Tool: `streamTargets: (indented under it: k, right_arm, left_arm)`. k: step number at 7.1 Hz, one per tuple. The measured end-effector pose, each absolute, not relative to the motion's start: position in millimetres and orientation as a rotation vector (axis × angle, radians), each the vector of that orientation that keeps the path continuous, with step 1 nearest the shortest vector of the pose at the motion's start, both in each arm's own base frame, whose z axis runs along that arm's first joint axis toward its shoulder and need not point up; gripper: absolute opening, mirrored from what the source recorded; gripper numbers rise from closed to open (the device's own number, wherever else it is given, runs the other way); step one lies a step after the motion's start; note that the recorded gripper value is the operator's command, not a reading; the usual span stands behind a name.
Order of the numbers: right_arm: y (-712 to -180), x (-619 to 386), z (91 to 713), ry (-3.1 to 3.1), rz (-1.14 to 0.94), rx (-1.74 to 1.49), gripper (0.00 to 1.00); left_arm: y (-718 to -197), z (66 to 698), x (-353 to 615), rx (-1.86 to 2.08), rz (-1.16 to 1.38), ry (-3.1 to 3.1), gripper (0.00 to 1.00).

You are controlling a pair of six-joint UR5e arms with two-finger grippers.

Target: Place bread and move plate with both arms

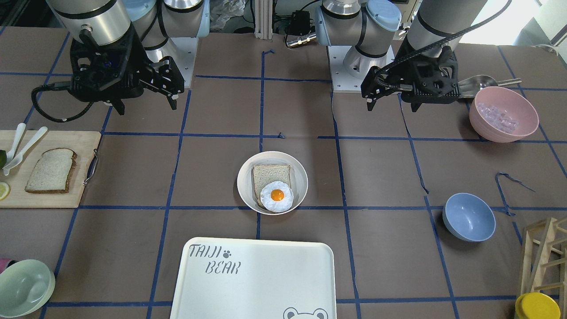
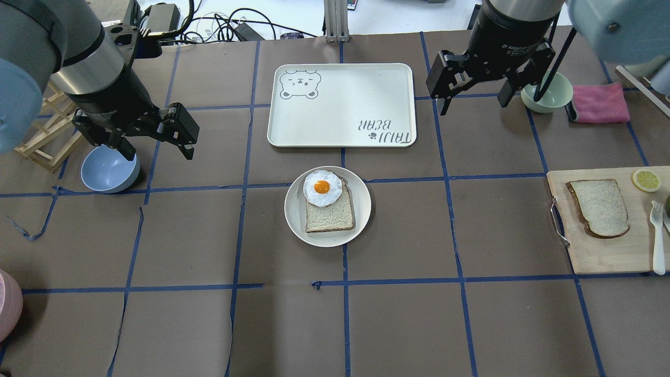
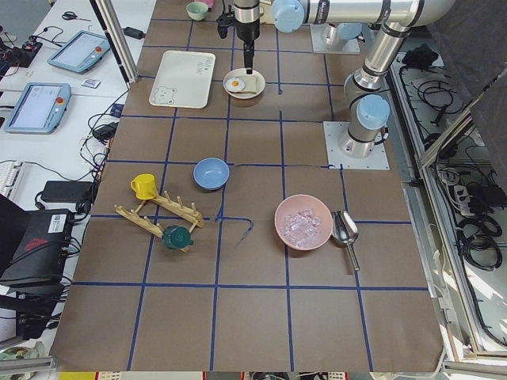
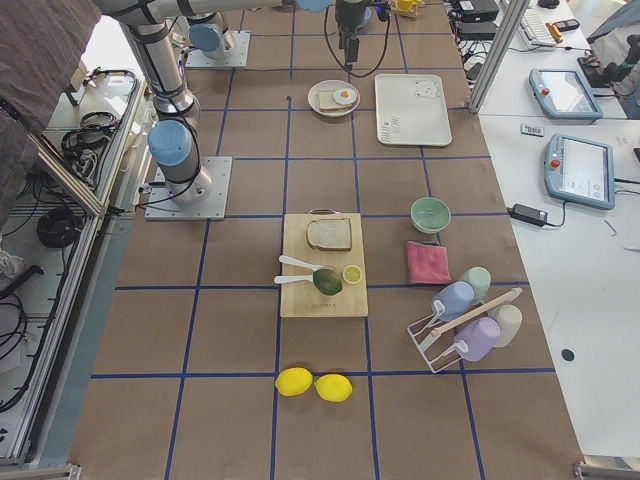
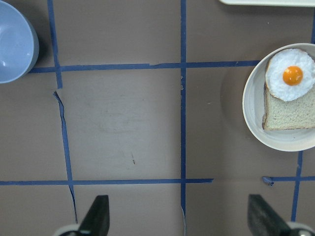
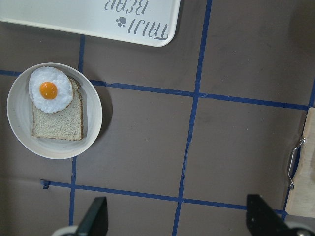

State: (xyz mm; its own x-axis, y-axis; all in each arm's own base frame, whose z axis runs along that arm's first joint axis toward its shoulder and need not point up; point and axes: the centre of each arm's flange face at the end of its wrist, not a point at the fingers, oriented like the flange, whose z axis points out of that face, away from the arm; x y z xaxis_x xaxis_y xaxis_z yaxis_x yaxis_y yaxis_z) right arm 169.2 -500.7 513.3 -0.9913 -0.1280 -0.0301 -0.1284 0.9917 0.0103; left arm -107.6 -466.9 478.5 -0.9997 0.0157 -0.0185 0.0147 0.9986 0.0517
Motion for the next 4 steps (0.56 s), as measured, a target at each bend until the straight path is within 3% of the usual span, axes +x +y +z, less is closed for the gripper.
streamTargets:
  k: [4]
  right_arm:
    - [-500.6, 168.8, 511.5, 3.107, 0.027, -0.194, 1.00]
  left_arm:
    - [-465.6, 476.6, -107.6, 0.025, 0.084, 3.122, 1.00]
